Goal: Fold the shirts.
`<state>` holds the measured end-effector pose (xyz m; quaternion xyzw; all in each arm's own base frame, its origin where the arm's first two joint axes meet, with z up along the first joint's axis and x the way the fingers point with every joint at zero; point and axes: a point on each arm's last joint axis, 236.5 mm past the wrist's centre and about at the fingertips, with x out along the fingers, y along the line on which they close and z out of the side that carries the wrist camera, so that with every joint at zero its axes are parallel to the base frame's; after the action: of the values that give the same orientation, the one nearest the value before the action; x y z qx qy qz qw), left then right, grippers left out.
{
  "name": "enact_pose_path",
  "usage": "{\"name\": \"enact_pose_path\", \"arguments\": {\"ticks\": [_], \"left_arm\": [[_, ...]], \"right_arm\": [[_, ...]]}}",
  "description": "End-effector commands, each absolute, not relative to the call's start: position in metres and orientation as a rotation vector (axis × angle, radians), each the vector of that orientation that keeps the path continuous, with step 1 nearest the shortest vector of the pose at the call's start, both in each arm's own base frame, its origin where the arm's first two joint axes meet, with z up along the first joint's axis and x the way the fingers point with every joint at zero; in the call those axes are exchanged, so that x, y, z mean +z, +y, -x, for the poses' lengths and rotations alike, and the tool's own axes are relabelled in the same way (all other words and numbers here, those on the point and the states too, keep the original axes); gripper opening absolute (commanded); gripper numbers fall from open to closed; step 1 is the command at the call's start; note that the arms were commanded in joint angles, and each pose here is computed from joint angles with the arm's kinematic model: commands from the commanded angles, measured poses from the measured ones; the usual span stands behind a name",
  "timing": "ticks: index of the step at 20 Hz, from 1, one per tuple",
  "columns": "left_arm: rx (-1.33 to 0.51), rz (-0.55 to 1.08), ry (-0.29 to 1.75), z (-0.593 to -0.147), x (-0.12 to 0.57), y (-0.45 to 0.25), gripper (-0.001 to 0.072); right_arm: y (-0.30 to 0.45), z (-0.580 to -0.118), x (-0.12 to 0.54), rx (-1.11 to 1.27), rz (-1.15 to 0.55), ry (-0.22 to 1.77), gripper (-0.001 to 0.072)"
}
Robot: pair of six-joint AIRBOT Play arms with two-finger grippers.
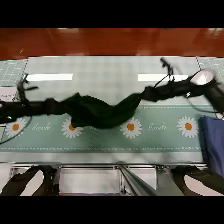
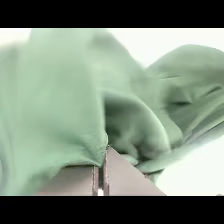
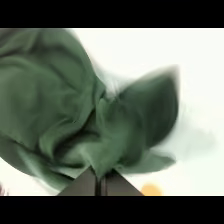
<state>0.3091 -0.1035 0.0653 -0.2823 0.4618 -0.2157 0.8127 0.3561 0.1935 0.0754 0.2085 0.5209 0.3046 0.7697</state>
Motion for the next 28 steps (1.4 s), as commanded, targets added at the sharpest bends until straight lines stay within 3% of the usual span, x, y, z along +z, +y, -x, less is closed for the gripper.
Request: {"name": "enact_pose_path", "arguments": {"ticks": [1, 4, 7, 10, 13, 17, 21, 28], "left_arm": [[-0.499, 0.475, 0.644, -0.323, 0.216, -0.101, 0.0020], [-0.537, 0.323, 0.337, -0.297, 0.351, -0.107, 0.0020], [-0.561, 0.208, 0.088, -0.243, 0.455, -0.118, 0.0020], [-0.571, 0.126, -0.064, -0.182, 0.507, -0.130, 0.0020], [-0.499, 0.060, -0.113, -0.137, 0.515, -0.127, 0.0020], [-0.468, 0.068, -0.037, -0.101, 0.490, -0.129, 0.0021], [-0.476, 0.110, 0.120, -0.126, 0.453, -0.127, 0.0021], [-0.625, 0.279, 0.547, -0.272, 0.323, -0.123, 0.0021]], "right_arm": [[0.153, -0.375, 0.223, 0.588, -0.283, 0.808, 0.0023], [0.129, -0.342, 0.351, 0.532, -0.141, 0.519, 0.0023], [0.117, -0.274, 0.439, 0.503, -0.041, 0.292, 0.0023], [0.099, -0.213, 0.463, 0.435, 0.016, 0.205, 0.0023], [0.077, -0.162, 0.470, 0.343, 0.028, 0.157, 0.0024], [0.074, -0.120, 0.426, 0.344, 0.017, 0.328, 0.0024], [0.076, -0.137, 0.394, 0.346, -0.007, 0.434, 0.0024], [0.092, -0.236, 0.303, 0.384, -0.098, 0.633, 0.0024]]}}
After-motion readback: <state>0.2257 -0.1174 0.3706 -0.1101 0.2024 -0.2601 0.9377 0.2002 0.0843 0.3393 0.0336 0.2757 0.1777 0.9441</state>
